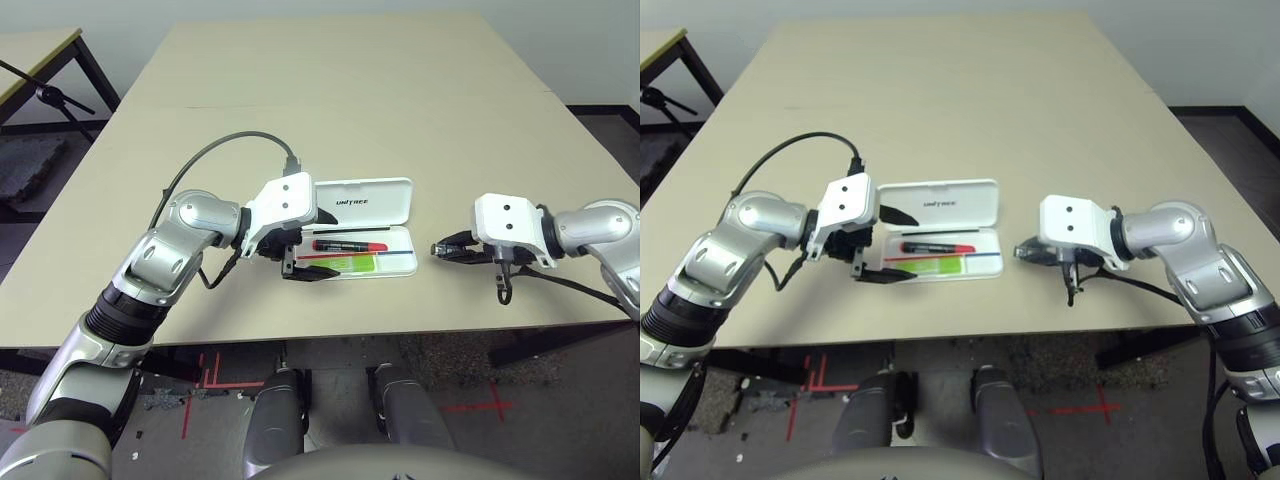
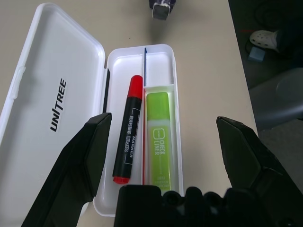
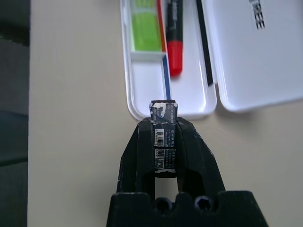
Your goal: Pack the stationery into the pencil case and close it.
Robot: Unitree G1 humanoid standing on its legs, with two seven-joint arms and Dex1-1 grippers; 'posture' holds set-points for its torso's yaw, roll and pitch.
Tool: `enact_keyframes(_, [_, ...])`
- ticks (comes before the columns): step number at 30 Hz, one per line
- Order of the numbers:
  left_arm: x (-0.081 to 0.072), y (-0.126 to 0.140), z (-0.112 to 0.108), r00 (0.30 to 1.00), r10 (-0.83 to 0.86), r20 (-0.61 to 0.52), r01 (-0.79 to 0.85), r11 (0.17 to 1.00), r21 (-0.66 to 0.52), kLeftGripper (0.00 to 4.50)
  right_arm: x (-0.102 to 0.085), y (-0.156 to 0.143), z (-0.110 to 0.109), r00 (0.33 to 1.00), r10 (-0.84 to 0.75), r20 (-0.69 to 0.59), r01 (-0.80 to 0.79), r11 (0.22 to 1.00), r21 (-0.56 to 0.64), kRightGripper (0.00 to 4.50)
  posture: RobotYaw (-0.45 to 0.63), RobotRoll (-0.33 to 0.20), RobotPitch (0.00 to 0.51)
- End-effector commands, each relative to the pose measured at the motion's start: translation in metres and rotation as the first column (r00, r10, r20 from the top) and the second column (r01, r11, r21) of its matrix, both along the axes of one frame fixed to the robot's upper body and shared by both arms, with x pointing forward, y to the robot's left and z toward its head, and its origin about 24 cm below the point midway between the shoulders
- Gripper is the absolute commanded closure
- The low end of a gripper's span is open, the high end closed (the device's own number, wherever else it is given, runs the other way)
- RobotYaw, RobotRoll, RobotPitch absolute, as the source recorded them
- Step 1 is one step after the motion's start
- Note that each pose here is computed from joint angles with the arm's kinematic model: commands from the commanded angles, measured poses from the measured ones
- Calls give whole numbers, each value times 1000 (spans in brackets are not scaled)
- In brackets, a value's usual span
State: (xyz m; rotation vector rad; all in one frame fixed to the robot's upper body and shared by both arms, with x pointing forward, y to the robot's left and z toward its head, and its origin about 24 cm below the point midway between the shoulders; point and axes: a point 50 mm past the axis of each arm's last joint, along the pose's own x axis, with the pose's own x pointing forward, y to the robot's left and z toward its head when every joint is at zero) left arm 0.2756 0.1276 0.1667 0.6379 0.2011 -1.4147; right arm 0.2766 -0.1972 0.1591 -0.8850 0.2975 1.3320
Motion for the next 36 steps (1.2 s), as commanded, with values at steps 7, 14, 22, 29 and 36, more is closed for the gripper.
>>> enact_keyframes(7, [-2, -2, -2, 1000, 9, 10, -10, 1000, 22, 0, 10, 21, -1, 995, 93, -17, -94, 995, -35, 4173, -137, 0, 98])
enact_keyframes(14, [-2, -2, -4, 1000, 14, 14, -14, 1000, 27, 0, 17, 34, -12, 992, 119, -30, -120, 992, -39, 4173, -125, 0, 97])
enact_keyframes(22, [-4, 1, -6, 1000, 25, 13, -25, 999, 34, 0, 24, 41, -24, 991, 135, -23, -136, 989, -55, 4173, -113, 0, 98])
enact_keyframes(29, [-4, 2, -7, 999, 30, 12, -30, 999, 40, 0, 26, 46, -28, 988, 154, -7, -155, 986, -55, 4173, -111, 0, 97])
enact_keyframes(36, [-4, 2, -7, 999, 31, 12, -31, 999, 44, 0, 25, 46, -26, 987, 160, -5, -160, 986, -53, 2828, -112, 0, 95])
